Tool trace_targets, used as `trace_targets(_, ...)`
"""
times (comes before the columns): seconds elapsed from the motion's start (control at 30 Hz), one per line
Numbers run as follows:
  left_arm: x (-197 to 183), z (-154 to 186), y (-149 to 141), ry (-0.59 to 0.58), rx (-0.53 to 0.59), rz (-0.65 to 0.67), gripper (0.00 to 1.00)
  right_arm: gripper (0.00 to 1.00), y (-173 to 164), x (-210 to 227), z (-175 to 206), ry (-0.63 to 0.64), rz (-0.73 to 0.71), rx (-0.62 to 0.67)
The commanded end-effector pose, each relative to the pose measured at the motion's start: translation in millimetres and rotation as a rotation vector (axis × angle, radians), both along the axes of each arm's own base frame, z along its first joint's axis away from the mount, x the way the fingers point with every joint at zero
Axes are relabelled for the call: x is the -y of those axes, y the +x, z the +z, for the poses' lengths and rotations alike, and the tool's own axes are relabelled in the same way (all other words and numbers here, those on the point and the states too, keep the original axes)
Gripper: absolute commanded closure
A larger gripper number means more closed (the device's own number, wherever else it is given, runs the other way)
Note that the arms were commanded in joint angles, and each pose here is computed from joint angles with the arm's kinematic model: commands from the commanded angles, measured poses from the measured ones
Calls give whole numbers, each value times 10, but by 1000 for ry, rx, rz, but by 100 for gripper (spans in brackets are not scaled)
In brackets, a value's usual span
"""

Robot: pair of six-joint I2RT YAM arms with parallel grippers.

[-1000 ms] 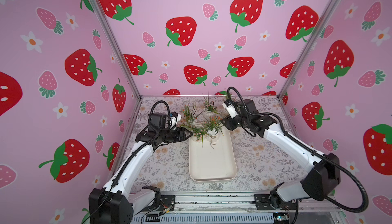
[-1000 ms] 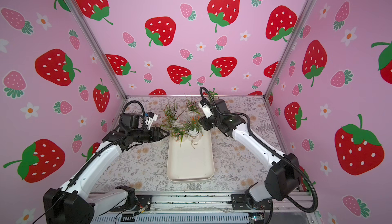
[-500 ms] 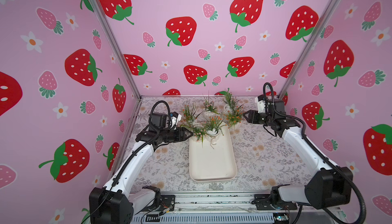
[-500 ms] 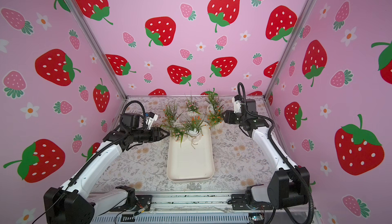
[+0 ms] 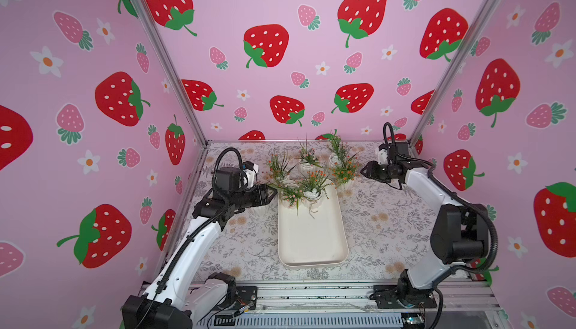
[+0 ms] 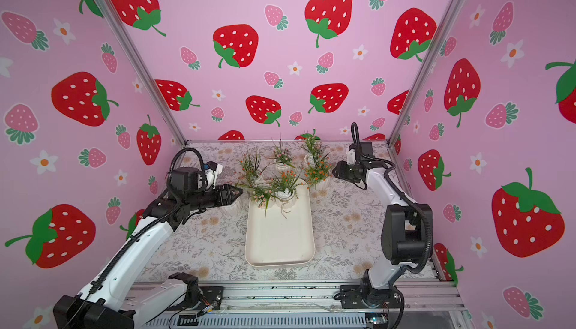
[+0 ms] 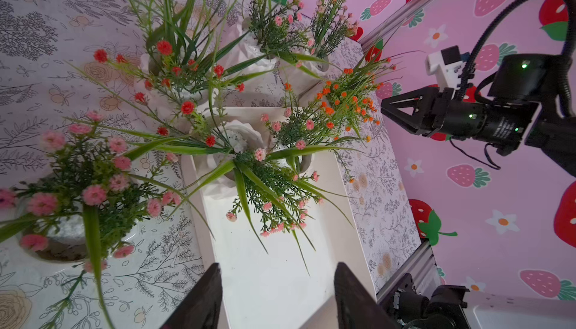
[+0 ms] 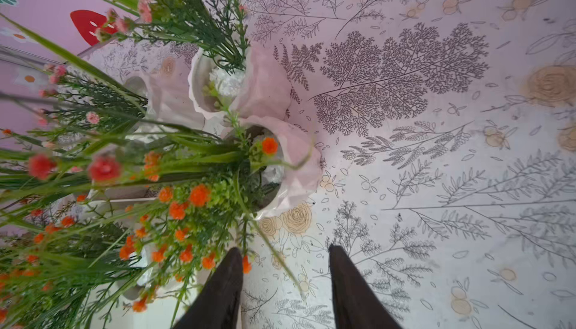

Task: Put the potted gypsophila into the storage box
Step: Pick up the baby's breath potted plant from the center of the board.

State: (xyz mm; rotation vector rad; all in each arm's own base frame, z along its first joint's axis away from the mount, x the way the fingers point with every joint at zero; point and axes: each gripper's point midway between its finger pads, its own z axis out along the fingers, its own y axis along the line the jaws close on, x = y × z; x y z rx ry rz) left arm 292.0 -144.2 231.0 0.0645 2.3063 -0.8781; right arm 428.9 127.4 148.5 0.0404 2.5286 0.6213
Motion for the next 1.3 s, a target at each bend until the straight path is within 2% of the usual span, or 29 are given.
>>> trace_targets(0.0,2,5,23,7,20,-6,40,57,65,-10,-82,19,-15,-38)
trace_targets(0.27,15,-7,23,6,12,-16,40,67,244,-56,-252,35,-24,-64)
trace_targets(0.67,61,-3,-3,-17,-5,-41,40,69,397,-249,-428,104,18,-89)
trace_targets(1.0,79,10,-18,-27,-12,-50,40,75,420,-254,-599,70,4,-115)
trace_targets(1.27,79,6,-14,-24,-9,-53,40,76,412,-323,-731,40,21,-144)
